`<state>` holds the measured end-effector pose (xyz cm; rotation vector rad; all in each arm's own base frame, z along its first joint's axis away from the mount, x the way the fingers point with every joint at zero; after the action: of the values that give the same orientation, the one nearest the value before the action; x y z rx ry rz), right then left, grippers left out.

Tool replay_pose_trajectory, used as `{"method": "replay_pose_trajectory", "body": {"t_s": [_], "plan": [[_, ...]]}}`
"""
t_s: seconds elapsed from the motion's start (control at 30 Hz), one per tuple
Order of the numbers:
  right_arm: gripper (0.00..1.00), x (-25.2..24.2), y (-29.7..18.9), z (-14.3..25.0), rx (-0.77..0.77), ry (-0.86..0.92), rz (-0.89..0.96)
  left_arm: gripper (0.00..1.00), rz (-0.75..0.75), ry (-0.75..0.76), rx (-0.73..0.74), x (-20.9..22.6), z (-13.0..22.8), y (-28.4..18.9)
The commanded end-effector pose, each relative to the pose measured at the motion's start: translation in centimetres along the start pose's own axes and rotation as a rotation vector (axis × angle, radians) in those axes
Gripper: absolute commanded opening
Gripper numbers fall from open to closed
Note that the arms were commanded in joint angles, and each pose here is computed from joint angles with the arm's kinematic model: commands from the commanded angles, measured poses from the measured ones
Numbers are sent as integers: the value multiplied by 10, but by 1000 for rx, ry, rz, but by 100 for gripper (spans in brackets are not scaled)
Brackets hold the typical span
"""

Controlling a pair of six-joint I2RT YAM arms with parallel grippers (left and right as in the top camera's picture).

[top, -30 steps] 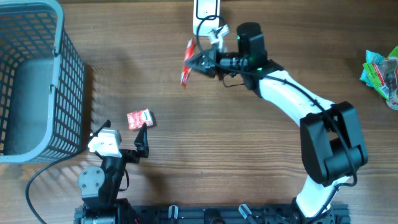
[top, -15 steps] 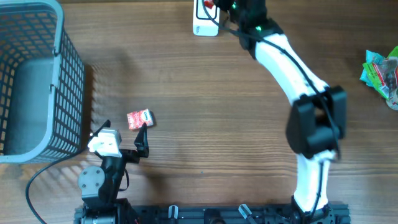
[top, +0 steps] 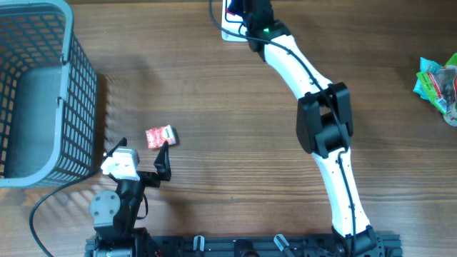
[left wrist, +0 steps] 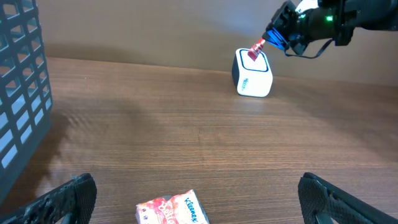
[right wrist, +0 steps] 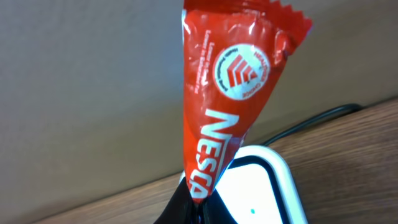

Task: Scan the item barcode
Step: 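Hold the Nescafe stick in front of the scanner, right gripper, then carry the Nescafe stick to the right table edge and drop it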

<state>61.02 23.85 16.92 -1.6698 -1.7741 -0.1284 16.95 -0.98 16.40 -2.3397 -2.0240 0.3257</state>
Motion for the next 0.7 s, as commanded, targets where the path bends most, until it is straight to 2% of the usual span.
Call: {"method": "replay_pose_trajectory", "body": {"t_s": [0.0, 0.2, 0.27, 0.4, 0.47, 0.53, 0.67], "plan": [[5, -9, 5, 1, -37, -19, 64, 100, 3, -10, -1, 0, 1, 0], [5, -37, 1, -5, 47, -1, 164, 100, 3, -10, -1, 0, 1, 0], [5, -46, -15, -29, 68, 23, 216, 100, 3, -10, -1, 0, 1, 0], [4, -99, -72, -86, 156, -14, 465, 100, 3, -10, -1, 0, 1, 0], [5, -150, -105, -101, 290, -56, 635, 100, 3, -10, -1, 0, 1, 0], [5, -206, -135, -104, 488, -148, 773, 100, 3, -10, -1, 0, 1, 0], [5, -293, -167, -104, 783, -316, 852, 100, 3, -10, -1, 0, 1, 0]]}}
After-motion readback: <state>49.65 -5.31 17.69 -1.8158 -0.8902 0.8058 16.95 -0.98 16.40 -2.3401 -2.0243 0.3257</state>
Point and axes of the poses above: each gripper's point midway between its finger pads, its own y axis out along the fingers, its own x axis along the line the jaws close on, z = x × y, the point moved 7 cm from there along -y, back along the fingers, and after that the axes turned 1 degree about y, right-handed, at the moved point
